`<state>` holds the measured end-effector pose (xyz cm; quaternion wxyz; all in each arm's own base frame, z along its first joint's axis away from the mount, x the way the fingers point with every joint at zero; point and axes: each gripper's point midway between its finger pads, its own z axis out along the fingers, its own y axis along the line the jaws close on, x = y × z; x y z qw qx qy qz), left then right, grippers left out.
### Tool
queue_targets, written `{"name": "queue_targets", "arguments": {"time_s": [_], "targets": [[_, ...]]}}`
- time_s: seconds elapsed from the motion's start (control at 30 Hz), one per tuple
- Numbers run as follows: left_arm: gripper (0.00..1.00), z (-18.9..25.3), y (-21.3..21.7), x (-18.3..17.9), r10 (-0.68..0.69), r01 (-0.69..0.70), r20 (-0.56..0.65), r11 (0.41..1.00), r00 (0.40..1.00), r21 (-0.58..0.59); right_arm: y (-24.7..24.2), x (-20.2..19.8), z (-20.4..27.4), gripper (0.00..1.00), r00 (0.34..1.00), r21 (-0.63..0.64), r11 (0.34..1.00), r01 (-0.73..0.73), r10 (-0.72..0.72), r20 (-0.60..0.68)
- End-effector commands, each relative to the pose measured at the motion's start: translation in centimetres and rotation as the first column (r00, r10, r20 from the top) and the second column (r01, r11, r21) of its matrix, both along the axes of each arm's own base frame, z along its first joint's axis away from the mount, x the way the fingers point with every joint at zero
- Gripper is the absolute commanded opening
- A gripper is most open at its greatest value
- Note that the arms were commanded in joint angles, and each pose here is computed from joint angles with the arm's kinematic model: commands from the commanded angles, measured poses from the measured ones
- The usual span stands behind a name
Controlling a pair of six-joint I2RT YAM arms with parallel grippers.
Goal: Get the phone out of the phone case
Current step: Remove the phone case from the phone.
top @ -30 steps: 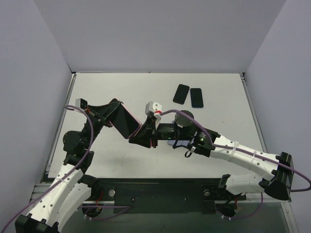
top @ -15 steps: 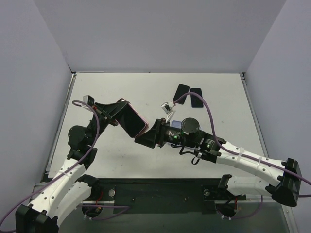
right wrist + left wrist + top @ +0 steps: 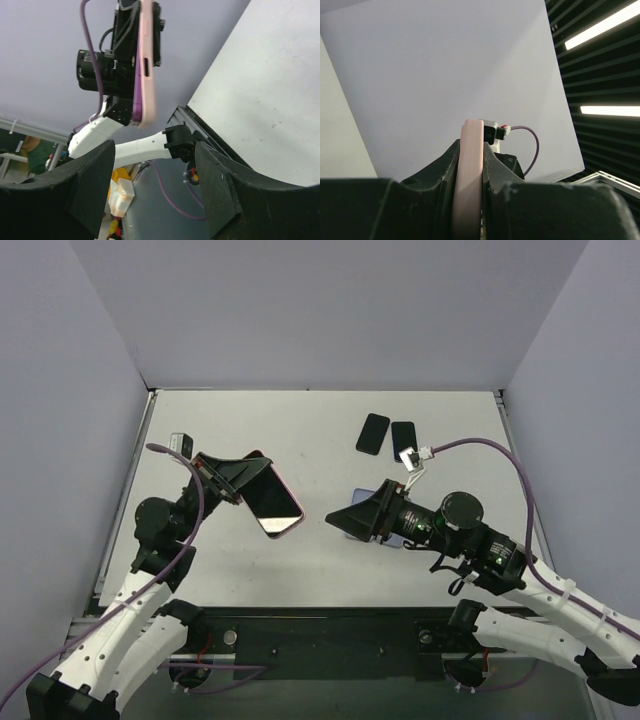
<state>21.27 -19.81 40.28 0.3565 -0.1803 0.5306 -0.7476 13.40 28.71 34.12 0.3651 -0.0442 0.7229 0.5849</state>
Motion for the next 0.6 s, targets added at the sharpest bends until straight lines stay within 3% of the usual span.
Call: {"name": "queue_targets", "arguments": {"time_s": [0.0,0.2,0.57], "targets": [[0.00,2.9,0.1,-0.8,0.000,0.000,0.100,1.000,0.995,0.003,2.2,-0.7,4.7,0.59,0.995,0.170,0.982,-0.087,0.092,-0.023],[0.00,3.5,0.2,-0.9,0.014,-0.016,0.110,1.000,0.994,0.020,4.0,-1.0,6.6,0.55,0.986,0.246,0.957,-0.157,0.165,-0.015],[0.00,3.0,0.5,-0.4,0.044,-0.047,0.095,0.999,0.994,0.024,4.1,-1.3,6.3,0.50,0.986,0.237,0.959,-0.157,0.166,-0.021]]}}
